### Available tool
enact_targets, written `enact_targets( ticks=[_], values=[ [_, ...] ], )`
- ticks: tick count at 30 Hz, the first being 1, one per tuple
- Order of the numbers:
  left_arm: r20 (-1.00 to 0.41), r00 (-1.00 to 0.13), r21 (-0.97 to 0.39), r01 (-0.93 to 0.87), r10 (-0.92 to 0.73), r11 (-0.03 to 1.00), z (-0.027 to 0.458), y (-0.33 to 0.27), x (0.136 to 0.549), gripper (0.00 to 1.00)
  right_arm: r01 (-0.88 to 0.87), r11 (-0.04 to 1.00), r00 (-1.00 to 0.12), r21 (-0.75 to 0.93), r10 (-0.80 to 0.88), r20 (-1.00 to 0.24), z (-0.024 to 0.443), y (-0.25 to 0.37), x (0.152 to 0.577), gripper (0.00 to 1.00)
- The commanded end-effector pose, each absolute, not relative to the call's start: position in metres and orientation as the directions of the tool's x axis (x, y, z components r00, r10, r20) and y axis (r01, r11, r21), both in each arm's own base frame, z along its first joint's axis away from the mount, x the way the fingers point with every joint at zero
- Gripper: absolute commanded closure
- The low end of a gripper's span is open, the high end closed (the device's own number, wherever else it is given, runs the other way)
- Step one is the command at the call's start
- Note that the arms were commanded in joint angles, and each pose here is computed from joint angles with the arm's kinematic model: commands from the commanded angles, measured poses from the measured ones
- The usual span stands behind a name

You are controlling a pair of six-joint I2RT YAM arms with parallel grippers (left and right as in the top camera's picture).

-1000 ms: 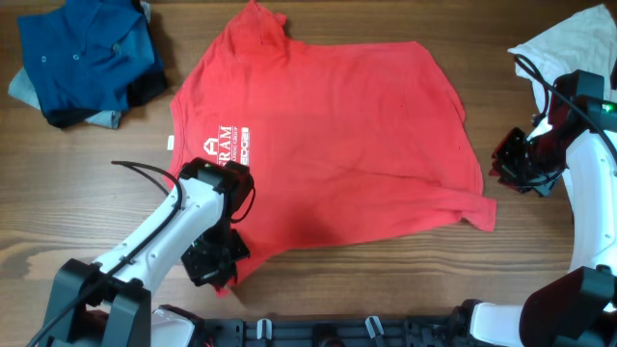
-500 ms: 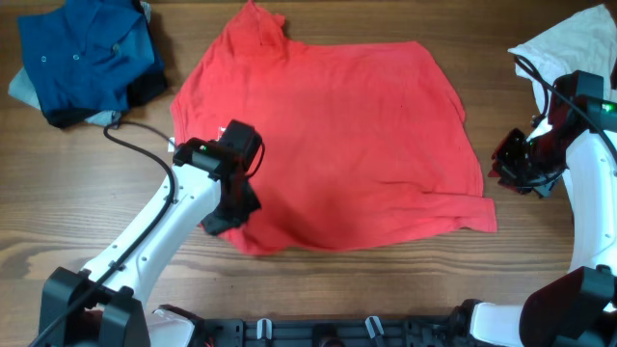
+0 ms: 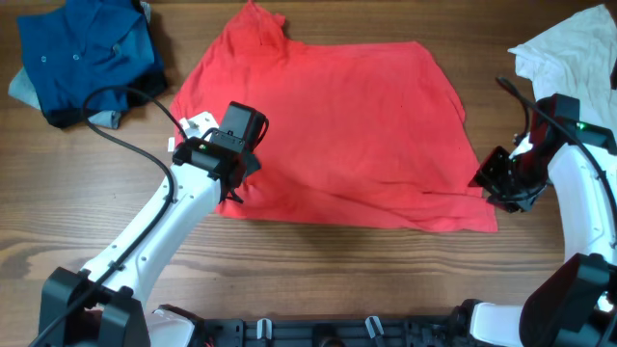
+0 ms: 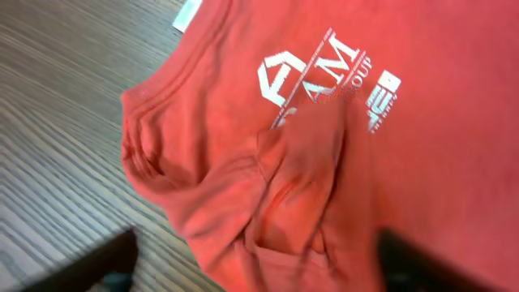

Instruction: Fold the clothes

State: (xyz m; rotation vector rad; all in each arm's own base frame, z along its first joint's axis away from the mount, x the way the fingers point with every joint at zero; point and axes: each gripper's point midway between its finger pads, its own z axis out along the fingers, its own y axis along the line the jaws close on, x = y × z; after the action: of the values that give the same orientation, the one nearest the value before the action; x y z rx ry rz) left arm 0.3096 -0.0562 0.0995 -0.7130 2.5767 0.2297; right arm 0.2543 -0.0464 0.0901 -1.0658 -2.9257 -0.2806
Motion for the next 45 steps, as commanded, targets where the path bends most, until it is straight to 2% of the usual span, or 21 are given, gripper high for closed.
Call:
enact_targets(
  ticks=[1,4,5,12,15,20,27,37,40,45],
  values=[
    [-0.508,-0.739,0.054,-0.54,-0.442,0.84,0.11,-0.047,0.312,0.0,0.633,0.75,-0.772,0.195,0.631,0.077,0.093,-0.041,0.255,0.31],
    [-0.469,-0.763,0.056,-0.53,-0.446,0.846,0.106,-0.05,0.305,0.0,0.645,0.741,-0.762,0.187,0.64,0.094,0.093,-0.04,0.251,0.04],
    [-0.45,-0.773,0.054,-0.525,-0.448,0.85,0.104,-0.052,0.302,0.0,0.661,0.728,-0.749,0.184,0.654,0.102,0.093,-0.04,0.25,0.0],
    [-0.399,-0.801,0.076,-0.514,-0.447,0.854,0.099,-0.053,0.29,0.0,0.808,0.587,-0.588,0.056,0.795,0.148,0.075,-0.047,0.227,0.0],
    [-0.393,-0.805,0.083,-0.513,-0.445,0.854,0.098,-0.052,0.288,0.0,0.82,0.572,-0.57,0.034,0.807,0.157,0.062,-0.046,0.218,0.01],
    [-0.384,-0.81,0.096,-0.512,-0.443,0.853,0.098,-0.051,0.284,0.0,0.88,0.472,-0.466,-0.046,0.879,0.104,0.046,-0.062,0.208,0.01],
    [-0.376,-0.815,0.107,-0.511,-0.441,0.853,0.097,-0.05,0.282,0.0,0.929,0.366,-0.363,-0.059,0.93,0.057,0.044,-0.095,0.201,0.0],
    [-0.377,-0.814,0.104,-0.511,-0.442,0.853,0.097,-0.05,0.282,0.0,0.932,0.362,-0.359,-0.004,0.926,0.116,0.001,-0.077,0.184,0.0],
    [-0.378,-0.814,0.104,-0.512,-0.442,0.853,0.097,-0.05,0.282,0.0,0.931,0.366,-0.364,0.0,0.926,0.101,-0.001,-0.079,0.186,0.09],
    [-0.378,-0.814,0.104,-0.512,-0.442,0.853,0.097,-0.05,0.282,0.0,0.93,0.367,-0.367,0.006,0.929,0.055,-0.002,-0.087,0.192,0.42]
  ],
)
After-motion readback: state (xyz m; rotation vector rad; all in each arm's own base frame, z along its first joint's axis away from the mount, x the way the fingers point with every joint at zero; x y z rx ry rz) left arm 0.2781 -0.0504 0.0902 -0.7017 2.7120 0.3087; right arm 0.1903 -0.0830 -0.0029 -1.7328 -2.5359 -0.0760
